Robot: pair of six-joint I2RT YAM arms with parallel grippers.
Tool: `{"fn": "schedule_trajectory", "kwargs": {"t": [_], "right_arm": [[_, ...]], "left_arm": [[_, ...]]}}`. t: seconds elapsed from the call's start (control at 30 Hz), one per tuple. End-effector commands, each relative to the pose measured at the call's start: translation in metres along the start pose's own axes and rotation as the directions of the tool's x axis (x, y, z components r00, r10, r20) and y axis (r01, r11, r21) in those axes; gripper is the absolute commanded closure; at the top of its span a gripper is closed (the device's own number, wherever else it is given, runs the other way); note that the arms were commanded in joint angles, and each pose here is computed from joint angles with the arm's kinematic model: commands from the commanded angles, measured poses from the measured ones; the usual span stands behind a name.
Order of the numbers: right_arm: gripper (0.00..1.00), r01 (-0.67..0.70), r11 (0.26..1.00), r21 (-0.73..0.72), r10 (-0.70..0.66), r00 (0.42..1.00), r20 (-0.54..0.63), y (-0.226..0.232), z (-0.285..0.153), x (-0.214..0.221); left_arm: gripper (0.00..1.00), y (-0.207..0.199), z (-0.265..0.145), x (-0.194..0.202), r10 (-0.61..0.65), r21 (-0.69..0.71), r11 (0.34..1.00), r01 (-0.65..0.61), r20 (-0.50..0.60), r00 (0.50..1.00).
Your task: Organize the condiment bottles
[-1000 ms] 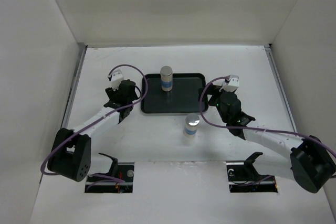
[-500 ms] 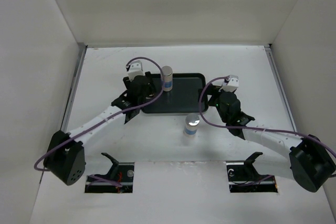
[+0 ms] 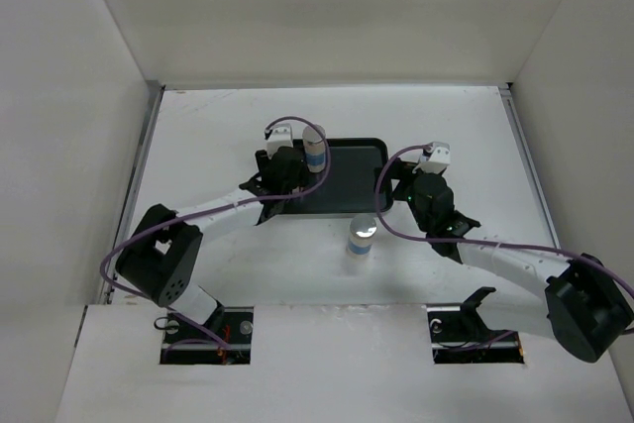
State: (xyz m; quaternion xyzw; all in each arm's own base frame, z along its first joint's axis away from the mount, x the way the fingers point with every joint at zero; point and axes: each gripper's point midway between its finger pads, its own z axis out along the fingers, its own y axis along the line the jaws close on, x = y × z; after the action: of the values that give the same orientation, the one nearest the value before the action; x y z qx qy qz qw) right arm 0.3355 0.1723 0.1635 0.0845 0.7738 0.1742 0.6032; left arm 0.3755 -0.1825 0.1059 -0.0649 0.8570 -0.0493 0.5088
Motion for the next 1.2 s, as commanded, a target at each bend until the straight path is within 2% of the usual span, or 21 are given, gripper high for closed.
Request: {"fn": "schedule_trajectory", "kwargs": {"t": [0.0, 0.07, 0.17, 0.3, 0.33, 0.5, 0.67, 0.73, 0.77, 0.9, 1.17], "right_arm": [[0.0, -0.025, 0.999, -0.026, 0.027, 0.997, 0.074, 0.012, 0.005, -0.027], [0.0, -0.018, 1.0, -0.026, 0.02, 0.997, 0.077, 0.013, 0.004, -0.028], [0.0, -0.009, 0.999, -0.031, 0.011, 0.995, 0.096, 0.014, -0.001, -0.038], [0.0, 0.01, 1.0, -0.002, -0.01, 0.991, 0.134, 0.01, -0.009, -0.052], [0.0, 0.014, 1.0, 0.016, -0.016, 0.99, 0.139, 0.006, -0.01, -0.055], [0.0, -0.002, 0.971, 0.238, -0.04, 0.985, 0.168, -0.054, -0.014, -0.085], [0.0, 0.024, 0.912, 0.409, -0.057, 0.996, 0.068, -0.111, 0.004, -0.084], [0.0, 0.054, 0.902, 0.428, -0.063, 0.998, 0.008, -0.118, 0.018, -0.074], [0.0, 0.073, 0.899, 0.431, -0.069, 0.997, -0.026, -0.119, 0.025, -0.069], [0.0, 0.122, 0.907, 0.403, -0.081, 0.99, -0.116, -0.113, 0.049, -0.053], [0.0, 0.147, 0.88, 0.451, -0.061, 0.978, -0.2, -0.131, 0.068, -0.033]], "left_arm": [[0.4, -0.022, -0.001, -0.029, -0.043, 0.063, 0.997, 0.036, 0.1, 0.994], [0.27, -0.021, -0.003, -0.024, -0.031, 0.063, 0.998, 0.025, 0.094, 0.995], [0.13, -0.02, -0.011, -0.03, -0.044, 0.072, 0.997, 0.036, 0.117, 0.992], [0.01, -0.02, -0.033, -0.051, -0.09, 0.112, 0.991, 0.07, 0.188, 0.978], [0.0, -0.02, -0.042, -0.056, -0.113, 0.139, 0.987, 0.085, 0.204, 0.972], [0.0, -0.014, -0.088, -0.079, -0.23, 0.267, 0.953, 0.146, 0.32, 0.919], [0.0, -0.009, -0.109, -0.062, -0.286, 0.351, 0.922, 0.163, 0.334, 0.898], [0.0, -0.011, -0.115, -0.05, -0.321, 0.403, 0.898, 0.177, 0.324, 0.89], [0.03, -0.008, -0.115, -0.044, -0.337, 0.413, 0.891, 0.189, 0.322, 0.884], [0.24, -0.004, -0.109, -0.024, -0.365, 0.435, 0.875, 0.211, 0.307, 0.879], [0.26, -0.012, -0.109, -0.013, -0.37, 0.474, 0.855, 0.212, 0.269, 0.889]]}}
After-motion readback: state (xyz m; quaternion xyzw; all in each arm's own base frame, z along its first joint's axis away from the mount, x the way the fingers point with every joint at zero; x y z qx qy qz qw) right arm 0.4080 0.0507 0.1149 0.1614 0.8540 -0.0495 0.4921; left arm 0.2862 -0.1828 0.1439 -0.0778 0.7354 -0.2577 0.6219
